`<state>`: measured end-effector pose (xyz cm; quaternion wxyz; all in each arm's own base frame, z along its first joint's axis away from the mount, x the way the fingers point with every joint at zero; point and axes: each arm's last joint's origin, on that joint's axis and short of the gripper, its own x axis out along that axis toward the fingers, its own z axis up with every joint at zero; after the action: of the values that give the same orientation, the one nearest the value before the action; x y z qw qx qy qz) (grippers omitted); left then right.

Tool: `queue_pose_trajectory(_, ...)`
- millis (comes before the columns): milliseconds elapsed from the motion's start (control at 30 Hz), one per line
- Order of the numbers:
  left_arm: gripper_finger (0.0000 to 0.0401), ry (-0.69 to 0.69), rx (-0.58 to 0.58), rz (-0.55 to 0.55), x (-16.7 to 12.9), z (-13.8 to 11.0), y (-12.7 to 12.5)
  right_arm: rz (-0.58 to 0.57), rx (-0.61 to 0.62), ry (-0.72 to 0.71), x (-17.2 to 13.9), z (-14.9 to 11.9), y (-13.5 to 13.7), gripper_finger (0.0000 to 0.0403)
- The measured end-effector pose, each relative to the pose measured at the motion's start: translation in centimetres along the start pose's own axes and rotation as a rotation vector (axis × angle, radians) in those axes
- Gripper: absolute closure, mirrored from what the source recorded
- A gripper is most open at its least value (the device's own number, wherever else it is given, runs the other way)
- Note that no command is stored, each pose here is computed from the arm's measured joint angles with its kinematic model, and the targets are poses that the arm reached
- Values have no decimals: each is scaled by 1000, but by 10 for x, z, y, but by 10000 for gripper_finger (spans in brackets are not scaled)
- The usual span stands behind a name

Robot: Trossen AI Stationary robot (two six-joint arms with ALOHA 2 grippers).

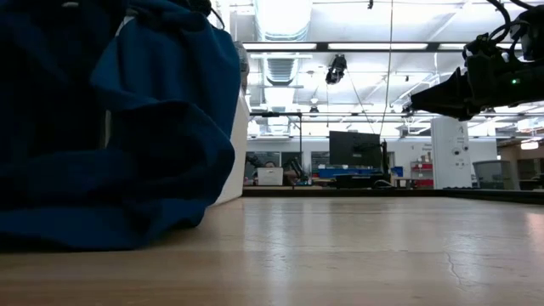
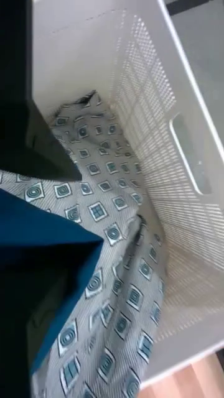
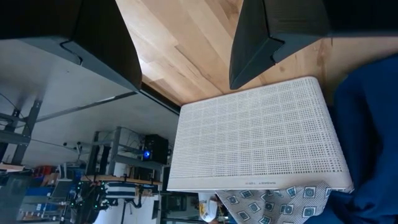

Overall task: Pick & Place Medicine items
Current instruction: Put the blue patient gown into the white laundry bin

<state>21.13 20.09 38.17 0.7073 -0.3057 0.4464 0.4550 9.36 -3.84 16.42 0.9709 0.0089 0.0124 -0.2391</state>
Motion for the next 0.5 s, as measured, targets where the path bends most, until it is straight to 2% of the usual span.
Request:
queue_pose_trajectory(267, 110, -60, 25, -24, -15, 5, 0, 0, 0, 0, 0, 0, 0, 165)
queue_pose_trajectory(500, 77, -137, 56, -51, -36, 7, 3, 1, 0, 0, 0, 0, 0, 165)
